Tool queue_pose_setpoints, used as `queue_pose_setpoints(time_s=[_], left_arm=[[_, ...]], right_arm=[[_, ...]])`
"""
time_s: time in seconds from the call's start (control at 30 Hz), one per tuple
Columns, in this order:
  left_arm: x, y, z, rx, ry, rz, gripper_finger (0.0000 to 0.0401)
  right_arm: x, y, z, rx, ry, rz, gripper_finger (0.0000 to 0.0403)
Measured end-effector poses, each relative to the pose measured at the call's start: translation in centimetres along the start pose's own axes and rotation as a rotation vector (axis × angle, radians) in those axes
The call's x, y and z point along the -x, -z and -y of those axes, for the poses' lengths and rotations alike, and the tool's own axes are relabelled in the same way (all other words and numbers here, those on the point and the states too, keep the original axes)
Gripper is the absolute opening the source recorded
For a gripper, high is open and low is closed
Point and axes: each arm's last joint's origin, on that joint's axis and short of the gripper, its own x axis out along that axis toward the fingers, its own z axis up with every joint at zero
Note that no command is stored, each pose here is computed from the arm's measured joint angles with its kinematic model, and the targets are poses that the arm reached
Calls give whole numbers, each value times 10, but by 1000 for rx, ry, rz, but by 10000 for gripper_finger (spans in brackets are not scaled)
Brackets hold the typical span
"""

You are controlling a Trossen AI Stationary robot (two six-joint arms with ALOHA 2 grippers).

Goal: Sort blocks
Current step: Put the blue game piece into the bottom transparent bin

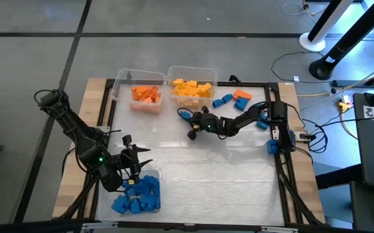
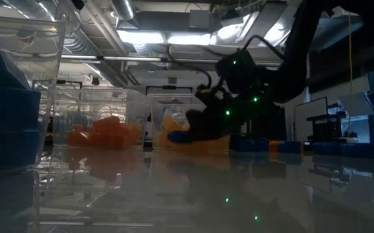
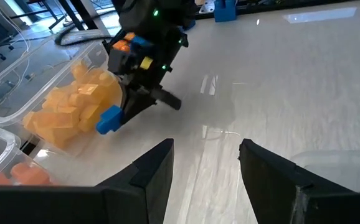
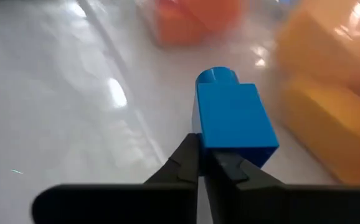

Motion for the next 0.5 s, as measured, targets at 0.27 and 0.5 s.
queue_pose_setpoints(time_s=[0.27, 0.5], left_arm=[[10, 5, -5, -8, 10, -19, 169], [20, 7, -15, 46, 1, -9, 169]], right_arm=[[19, -27, -47, -35, -303, 308, 13], [46, -44, -96, -72, -480, 512, 7]])
